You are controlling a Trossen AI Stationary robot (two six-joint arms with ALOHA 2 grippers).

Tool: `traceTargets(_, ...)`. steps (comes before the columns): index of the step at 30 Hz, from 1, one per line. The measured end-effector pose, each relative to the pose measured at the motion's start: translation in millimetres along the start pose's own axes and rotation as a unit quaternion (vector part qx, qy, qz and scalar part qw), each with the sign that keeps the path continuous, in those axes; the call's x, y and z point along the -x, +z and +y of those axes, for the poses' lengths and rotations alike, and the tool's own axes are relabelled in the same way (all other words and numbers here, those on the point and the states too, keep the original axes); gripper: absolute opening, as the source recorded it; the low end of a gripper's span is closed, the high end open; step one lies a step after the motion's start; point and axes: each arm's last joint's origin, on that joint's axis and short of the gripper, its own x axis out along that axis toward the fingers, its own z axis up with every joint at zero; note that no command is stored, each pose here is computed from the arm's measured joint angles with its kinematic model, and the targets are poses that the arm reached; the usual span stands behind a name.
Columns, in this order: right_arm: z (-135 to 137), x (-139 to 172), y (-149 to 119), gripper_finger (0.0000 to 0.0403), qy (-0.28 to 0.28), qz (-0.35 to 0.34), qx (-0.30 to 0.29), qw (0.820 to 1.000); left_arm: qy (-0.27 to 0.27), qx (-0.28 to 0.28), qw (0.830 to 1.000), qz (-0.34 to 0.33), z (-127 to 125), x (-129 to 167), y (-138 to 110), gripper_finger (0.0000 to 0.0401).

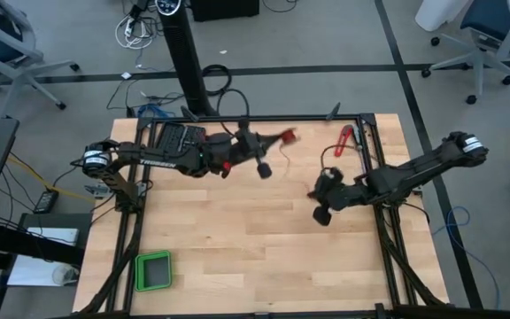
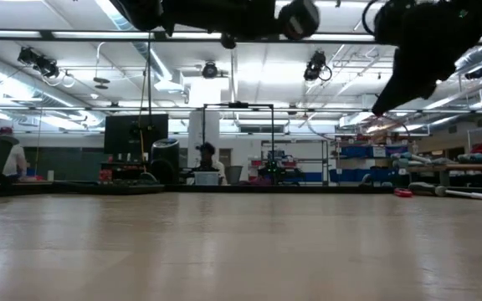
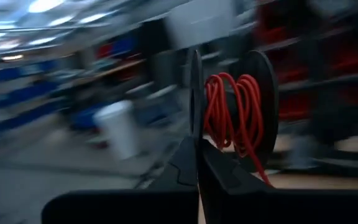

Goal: Coil cords
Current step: Uncoil the red wire from the black spool

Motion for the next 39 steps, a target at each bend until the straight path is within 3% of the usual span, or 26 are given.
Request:
traceTargets(3,15,-3,8,0.0,0.113,-0.015,0.038,0.993,0.06,-0.064,0.995,0.054,6,-1,-9,0.0)
traceTargets(7,28,7,19,0.0001,0.234,-0.059,0.073,0.968,0.077,-0.16,0.971,0.158,8,2,-28,0.0)
traceTargets(10,27,23,26,0.0001,0.265,-0.1,0.075,0.956,0.054,-0.21,0.947,0.237,7,7,-43,0.0)
traceTargets(14,18,47,30,0.0001,0.264,-0.148,0.07,0.951,0.01,-0.258,0.909,0.327,3,19,-61,0.0)
traceTargets(19,-1,74,32,0.0001,0.191,-0.213,0.043,0.957,-0.036,-0.287,0.868,0.403,-8,37,-73,0.0)
traceTargets(24,-25,88,28,0.0001,0.033,-0.253,-0.001,0.967,-0.094,-0.286,0.843,0.446,-20,53,-79,0.0)
traceTargets(27,-39,91,20,0.0001,-0.064,-0.252,-0.022,0.965,-0.165,-0.259,0.834,0.459,-30,61,-80,0.0)
traceTargets(30,-48,88,13,0.0001,-0.123,-0.231,-0.04,0.964,-0.263,-0.209,0.828,0.449,-40,66,-79,0.0)
traceTargets(35,-51,75,5,0.0001,-0.131,-0.165,-0.066,0.975,-0.377,-0.121,0.849,0.351,-55,58,-66,0.0)
traceTargets(39,-44,59,3,0.0001,-0.11,-0.113,-0.063,0.985,-0.393,-0.088,0.885,0.232,-60,43,-48,0.0)
